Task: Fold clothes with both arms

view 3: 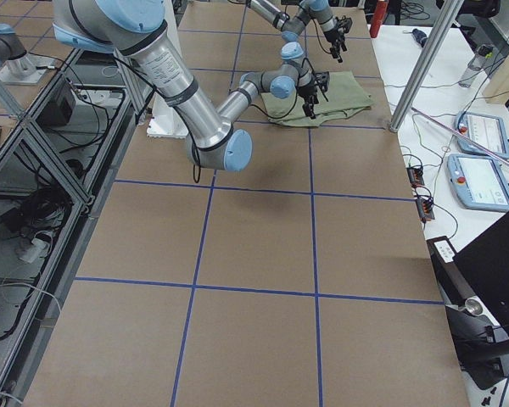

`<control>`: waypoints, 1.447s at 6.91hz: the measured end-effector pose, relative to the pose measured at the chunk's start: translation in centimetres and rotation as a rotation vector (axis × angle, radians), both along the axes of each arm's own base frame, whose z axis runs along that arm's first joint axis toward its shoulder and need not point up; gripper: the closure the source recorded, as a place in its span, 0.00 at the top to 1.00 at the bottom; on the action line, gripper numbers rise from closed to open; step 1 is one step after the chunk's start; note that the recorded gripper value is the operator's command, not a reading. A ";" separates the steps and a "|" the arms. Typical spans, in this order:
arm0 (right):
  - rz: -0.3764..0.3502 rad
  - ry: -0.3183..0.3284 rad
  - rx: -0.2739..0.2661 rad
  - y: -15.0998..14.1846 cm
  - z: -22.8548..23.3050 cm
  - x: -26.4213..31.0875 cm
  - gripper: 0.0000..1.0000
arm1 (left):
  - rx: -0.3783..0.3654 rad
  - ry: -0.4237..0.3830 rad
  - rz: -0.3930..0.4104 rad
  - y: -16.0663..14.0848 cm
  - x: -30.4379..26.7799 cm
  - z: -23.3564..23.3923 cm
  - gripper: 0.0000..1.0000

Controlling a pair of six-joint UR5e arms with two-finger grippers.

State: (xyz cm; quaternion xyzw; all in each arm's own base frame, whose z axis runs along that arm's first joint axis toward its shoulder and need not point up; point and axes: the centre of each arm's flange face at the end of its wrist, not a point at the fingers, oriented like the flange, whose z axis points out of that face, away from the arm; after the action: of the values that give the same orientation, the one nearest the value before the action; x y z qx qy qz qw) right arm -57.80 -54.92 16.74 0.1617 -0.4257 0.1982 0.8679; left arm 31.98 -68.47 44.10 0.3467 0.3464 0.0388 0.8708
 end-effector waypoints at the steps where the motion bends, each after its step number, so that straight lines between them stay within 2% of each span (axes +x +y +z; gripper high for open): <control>1: 0.029 -0.010 0.001 -0.4 -0.5 -3.0 0.74 | 0.003 0.006 0.004 0.6 -0.2 0.1 1.00; 4: 0.037 0.024 0.009 0.3 2.7 -6.5 0.68 | 0.006 0.011 0.010 1.1 0.1 0.0 1.00; 8: 0.037 0.076 0.023 1.6 5.7 -7.5 0.49 | 0.003 0.009 0.013 1.3 0.2 0.3 1.00; 9: 0.036 0.077 0.024 1.7 5.8 -7.6 0.39 | 0.003 0.009 0.013 1.3 0.1 0.4 1.00; 10: 0.035 0.077 0.024 1.8 5.8 -7.7 0.00 | 0.003 0.009 0.013 1.3 0.1 0.4 1.00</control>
State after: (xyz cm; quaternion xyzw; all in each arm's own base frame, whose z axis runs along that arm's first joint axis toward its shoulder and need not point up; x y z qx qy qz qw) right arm -65.46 -53.12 22.51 0.1870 -0.3914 0.2017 0.8782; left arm 32.11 -67.15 44.52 0.3460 0.3526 0.0432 0.8684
